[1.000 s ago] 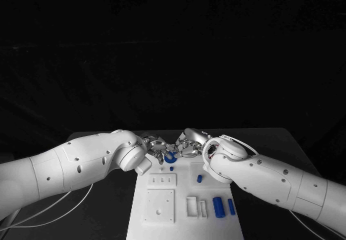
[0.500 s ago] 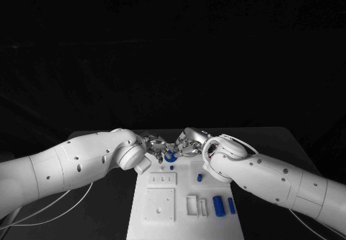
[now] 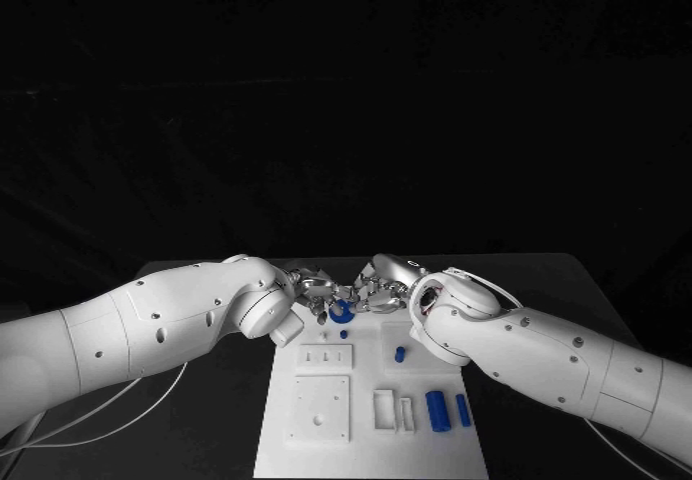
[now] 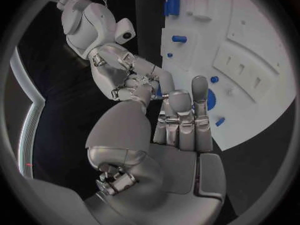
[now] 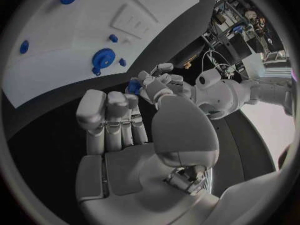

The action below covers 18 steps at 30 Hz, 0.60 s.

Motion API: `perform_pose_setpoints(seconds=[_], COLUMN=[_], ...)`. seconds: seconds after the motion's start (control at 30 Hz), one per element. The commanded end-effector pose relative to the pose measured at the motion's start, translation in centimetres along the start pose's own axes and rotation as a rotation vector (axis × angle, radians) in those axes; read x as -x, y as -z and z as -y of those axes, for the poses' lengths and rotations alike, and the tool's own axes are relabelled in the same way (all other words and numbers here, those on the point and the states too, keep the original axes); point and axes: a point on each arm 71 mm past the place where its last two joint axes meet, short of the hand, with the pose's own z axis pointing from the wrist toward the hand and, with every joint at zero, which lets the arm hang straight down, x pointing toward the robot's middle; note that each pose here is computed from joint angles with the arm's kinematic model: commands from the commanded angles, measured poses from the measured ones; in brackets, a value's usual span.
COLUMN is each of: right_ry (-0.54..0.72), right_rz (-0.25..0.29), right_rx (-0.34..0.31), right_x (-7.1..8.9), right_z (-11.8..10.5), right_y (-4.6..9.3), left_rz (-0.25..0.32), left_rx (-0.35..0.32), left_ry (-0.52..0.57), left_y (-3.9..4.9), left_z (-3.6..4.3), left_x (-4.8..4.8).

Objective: Assemble the parts on the task board

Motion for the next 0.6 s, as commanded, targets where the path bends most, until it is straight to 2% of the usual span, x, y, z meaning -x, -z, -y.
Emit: perform_pose_setpoints(seconds=[0.03,0.37,0.6], right_ry=[-0.02,-0.021,-0.047], right_rz=[0.043,0.056,0.074], right_rx=[0.036,0.027,-0.02], right_x=[0.6,1.7,3.2], right_z=[0.0,2.6,5.2], right_y=[0.4,3.0,4.5], left_rz=[0.011,0.019,0.008], left_rx=[0.002,0.058,0.108], left_ry=[-0.033,-0.073,-0.113], left_y=[-0.02,0.01,0.02], left_z=[-0.12,-0.91,-1.74], left_x=[0.1,0.78,0.89])
